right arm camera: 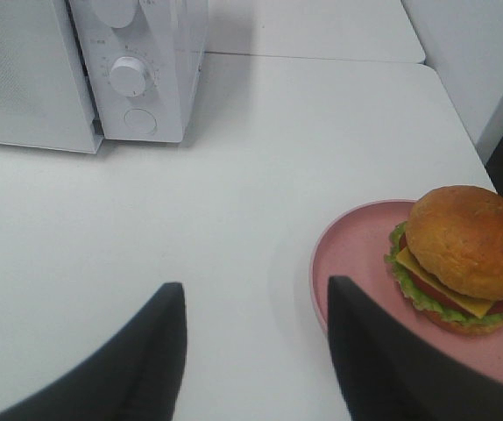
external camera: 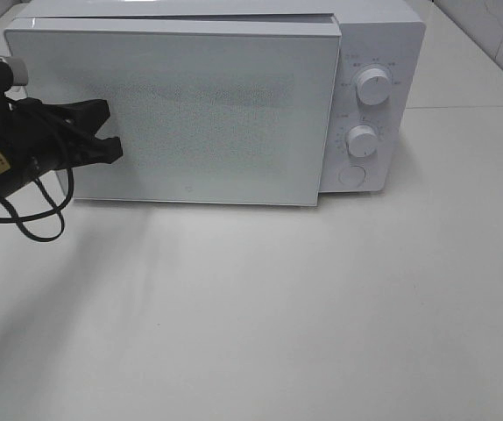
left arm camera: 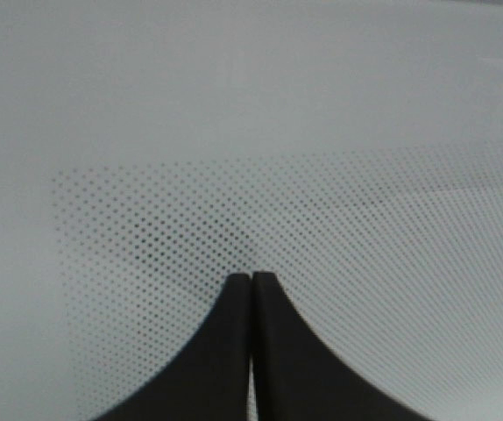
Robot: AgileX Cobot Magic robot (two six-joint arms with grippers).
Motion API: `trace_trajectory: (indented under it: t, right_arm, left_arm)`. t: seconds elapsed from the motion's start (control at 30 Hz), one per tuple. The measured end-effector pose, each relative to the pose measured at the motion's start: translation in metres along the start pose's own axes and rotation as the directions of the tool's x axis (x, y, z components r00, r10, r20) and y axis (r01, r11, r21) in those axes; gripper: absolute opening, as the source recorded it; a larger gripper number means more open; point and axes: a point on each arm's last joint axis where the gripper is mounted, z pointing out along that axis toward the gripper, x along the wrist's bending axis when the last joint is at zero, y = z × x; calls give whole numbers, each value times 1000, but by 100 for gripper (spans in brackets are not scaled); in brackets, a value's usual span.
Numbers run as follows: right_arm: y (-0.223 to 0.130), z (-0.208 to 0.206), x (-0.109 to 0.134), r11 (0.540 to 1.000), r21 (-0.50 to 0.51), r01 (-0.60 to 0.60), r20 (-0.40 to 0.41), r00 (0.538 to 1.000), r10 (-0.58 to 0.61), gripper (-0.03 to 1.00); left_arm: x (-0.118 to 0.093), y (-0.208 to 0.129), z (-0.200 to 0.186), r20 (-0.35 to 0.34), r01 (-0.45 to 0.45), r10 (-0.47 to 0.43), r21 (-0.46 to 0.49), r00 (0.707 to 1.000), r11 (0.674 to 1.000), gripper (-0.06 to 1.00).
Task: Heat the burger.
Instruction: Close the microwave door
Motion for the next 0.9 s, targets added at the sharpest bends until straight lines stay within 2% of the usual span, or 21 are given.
trace_trajectory:
  t: [0.17, 0.53, 0.63, 0.77, 0.9]
  right_arm:
    - [0, 0, 0, 1000, 0, 0, 0, 1000, 0, 52]
    - [0, 0, 0, 1000, 0, 0, 0, 1000, 0, 52]
    - [0, 0, 0, 1000, 0, 0, 0, 1000, 0, 52]
    - [0, 0, 0, 1000, 0, 0, 0, 1000, 0, 52]
    - [0, 0, 0, 1000, 0, 0, 0, 1000, 0, 52]
  left_arm:
    - [-7, -3, 6, -7, 14, -14, 11, 1000, 1000, 0]
    - [-19, -1, 11, -5, -85, 85, -9, 996, 996, 0]
    - [-22, 2, 16, 18, -105, 105, -20, 994, 994, 0]
    - [-34, 0, 27, 91, -150, 151, -15, 984, 989, 0]
    - [-44, 0, 33, 119, -185, 186, -20, 975, 983, 0]
